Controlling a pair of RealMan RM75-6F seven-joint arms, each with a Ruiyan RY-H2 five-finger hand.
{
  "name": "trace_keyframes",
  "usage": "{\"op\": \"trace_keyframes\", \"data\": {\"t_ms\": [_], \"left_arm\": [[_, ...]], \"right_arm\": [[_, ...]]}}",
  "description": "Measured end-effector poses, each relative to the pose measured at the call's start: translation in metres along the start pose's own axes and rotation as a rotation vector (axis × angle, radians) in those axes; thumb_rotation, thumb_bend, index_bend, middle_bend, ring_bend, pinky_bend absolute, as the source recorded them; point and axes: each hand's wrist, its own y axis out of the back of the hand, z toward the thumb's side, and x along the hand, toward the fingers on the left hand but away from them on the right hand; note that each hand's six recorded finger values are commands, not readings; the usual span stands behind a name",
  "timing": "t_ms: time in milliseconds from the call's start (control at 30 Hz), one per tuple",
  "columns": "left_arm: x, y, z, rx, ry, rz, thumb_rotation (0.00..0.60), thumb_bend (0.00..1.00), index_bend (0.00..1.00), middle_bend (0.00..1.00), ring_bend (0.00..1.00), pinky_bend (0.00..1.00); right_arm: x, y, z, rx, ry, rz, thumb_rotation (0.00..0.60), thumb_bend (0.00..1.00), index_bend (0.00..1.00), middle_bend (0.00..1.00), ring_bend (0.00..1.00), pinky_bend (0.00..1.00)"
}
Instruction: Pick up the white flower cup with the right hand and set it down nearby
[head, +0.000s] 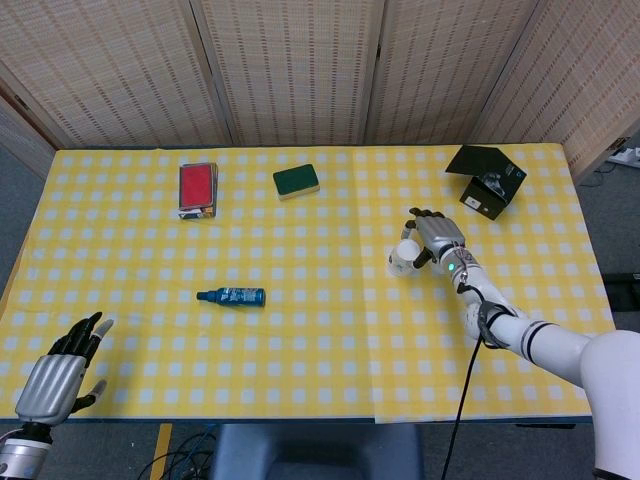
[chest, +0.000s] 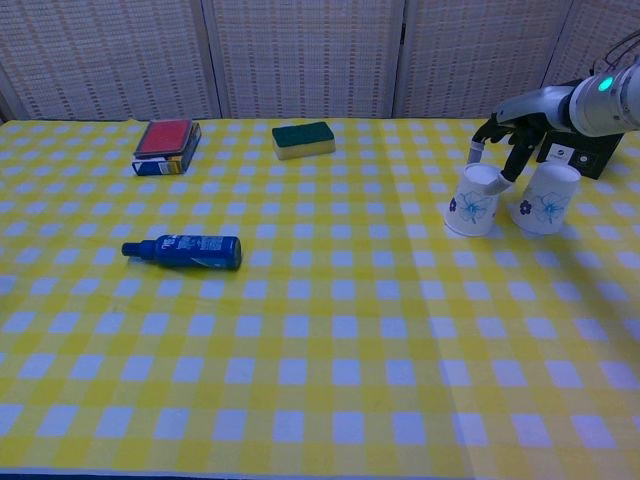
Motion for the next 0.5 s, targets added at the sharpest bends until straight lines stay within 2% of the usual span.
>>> {"op": "trace_keyframes", "data": {"t_ms": [67,133,500], "left_arm": [[0.000,0.000,0.000,-0.001,0.000,0.000,0.600,0.32,0.04,0.00,0.00,0.23],[0.000,0.000,0.000,0.000,0.001,0.001,0.600,0.32,0.04,0.00,0.00,0.23],[0.000,-0.002,0.002,0.014,-0.006,-0.001,0.600,0.32,0.04,0.00,0.00,0.23]], "right_arm": [[0.001,0.002,0.000,-0.002,0.001,-0.002,0.600,0.20,0.03,0.00,0.00,0.00],[0.003,0.005,0.001,-0.004,0.004,-0.008,0.600,0.20,0.00,0.00,0.00,0.00],[0.034,0.026,0.004,-0.024,0.044,-0.058,0.600,0.19,0.00,0.00,0.00,0.00]]}}
